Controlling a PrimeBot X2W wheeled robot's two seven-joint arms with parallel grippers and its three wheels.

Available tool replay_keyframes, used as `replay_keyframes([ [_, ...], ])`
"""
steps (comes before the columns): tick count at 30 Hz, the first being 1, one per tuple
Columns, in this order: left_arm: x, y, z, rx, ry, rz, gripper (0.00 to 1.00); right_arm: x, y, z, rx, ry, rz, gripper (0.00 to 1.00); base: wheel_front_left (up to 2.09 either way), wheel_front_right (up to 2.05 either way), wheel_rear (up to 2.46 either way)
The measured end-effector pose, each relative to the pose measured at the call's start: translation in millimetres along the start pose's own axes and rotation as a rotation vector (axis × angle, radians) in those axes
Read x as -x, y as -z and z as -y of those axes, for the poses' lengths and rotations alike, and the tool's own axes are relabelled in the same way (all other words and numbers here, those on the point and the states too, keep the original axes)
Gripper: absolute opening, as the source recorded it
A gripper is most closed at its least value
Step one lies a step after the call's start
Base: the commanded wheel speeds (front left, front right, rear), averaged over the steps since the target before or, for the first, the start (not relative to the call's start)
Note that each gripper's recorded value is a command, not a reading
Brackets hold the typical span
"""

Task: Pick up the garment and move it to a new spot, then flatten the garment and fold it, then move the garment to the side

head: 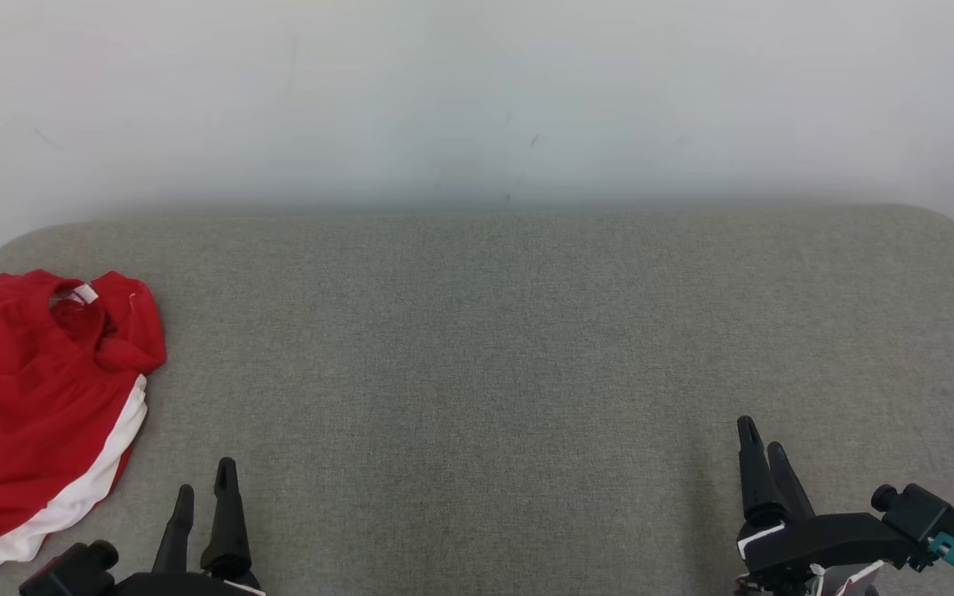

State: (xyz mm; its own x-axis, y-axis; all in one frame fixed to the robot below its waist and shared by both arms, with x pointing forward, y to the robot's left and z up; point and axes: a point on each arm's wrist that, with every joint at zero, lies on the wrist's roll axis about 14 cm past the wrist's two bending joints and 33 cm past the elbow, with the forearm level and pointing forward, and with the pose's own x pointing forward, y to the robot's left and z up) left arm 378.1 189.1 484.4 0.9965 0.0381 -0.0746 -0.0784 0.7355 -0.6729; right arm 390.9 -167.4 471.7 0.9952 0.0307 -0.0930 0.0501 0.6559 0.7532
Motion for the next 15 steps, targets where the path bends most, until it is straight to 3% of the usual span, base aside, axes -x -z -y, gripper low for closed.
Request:
replay_keyframes([
  [6, 1.3, -2.7, 1.7, -0.159, 0.018, 0.004, 1.0, 0.7, 2.5, -0.9, 0.076, -0.007, -0.004, 1.0, 0.0, 0.0, 0.0],
  [15, 3.1, -4.6, 4.2, -0.296, 0.032, 0.016, 1.0, 1.0, 1.2, 3.8, 0.224, -0.003, -0.005, 1.0, 0.0, 0.0, 0.0],
])
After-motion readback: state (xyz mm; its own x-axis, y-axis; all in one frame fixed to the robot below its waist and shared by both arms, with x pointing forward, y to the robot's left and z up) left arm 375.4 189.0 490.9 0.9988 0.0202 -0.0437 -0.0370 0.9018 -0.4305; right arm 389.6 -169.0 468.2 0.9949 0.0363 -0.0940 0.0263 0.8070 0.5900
